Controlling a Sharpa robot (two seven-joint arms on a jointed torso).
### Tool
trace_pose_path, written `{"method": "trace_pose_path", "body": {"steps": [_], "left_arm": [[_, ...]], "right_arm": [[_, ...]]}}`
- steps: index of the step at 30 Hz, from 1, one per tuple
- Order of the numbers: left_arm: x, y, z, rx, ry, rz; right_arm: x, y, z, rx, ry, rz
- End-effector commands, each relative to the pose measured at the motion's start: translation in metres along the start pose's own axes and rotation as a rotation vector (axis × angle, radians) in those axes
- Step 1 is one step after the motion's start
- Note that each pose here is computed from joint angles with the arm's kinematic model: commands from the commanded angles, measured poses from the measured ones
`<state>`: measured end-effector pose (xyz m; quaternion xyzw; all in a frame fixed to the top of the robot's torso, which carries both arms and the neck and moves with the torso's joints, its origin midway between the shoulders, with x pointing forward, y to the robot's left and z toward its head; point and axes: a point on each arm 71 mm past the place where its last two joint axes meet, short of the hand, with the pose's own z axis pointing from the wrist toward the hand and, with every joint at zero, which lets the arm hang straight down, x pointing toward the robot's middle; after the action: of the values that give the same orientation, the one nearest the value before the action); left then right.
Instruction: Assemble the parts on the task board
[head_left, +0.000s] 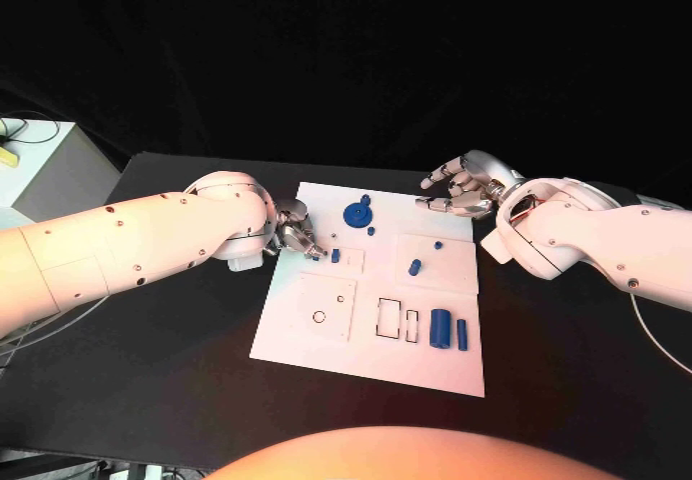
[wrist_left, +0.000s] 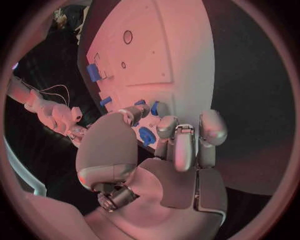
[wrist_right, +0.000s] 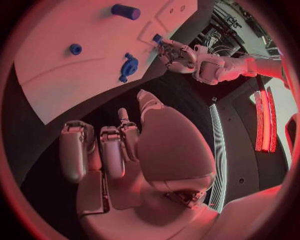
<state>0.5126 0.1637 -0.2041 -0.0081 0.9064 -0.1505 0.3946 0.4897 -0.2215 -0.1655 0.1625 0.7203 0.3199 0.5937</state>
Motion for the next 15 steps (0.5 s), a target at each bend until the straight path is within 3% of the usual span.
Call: {"method": "trace_pose_path", "body": {"steps": [1,9,15], "left_arm": [[0.0039,0.0018,0.0013,-0.007,0.012,-0.001],[0.0031,0.0041,0.0002,-0.011,0.000,-0.006],[0.0026,0.0050,-0.0059,0.002,-0.015,-0.030]], "right_arm": [[0.0005,0.0011,-0.0001,-0.015,0.001,-0.005],[0.0006,0.0007,-0.0001,-0.016,0.000,-0.005],[0.0012,0.0001,-0.0002,-0.015,0.000,-0.004]]}}
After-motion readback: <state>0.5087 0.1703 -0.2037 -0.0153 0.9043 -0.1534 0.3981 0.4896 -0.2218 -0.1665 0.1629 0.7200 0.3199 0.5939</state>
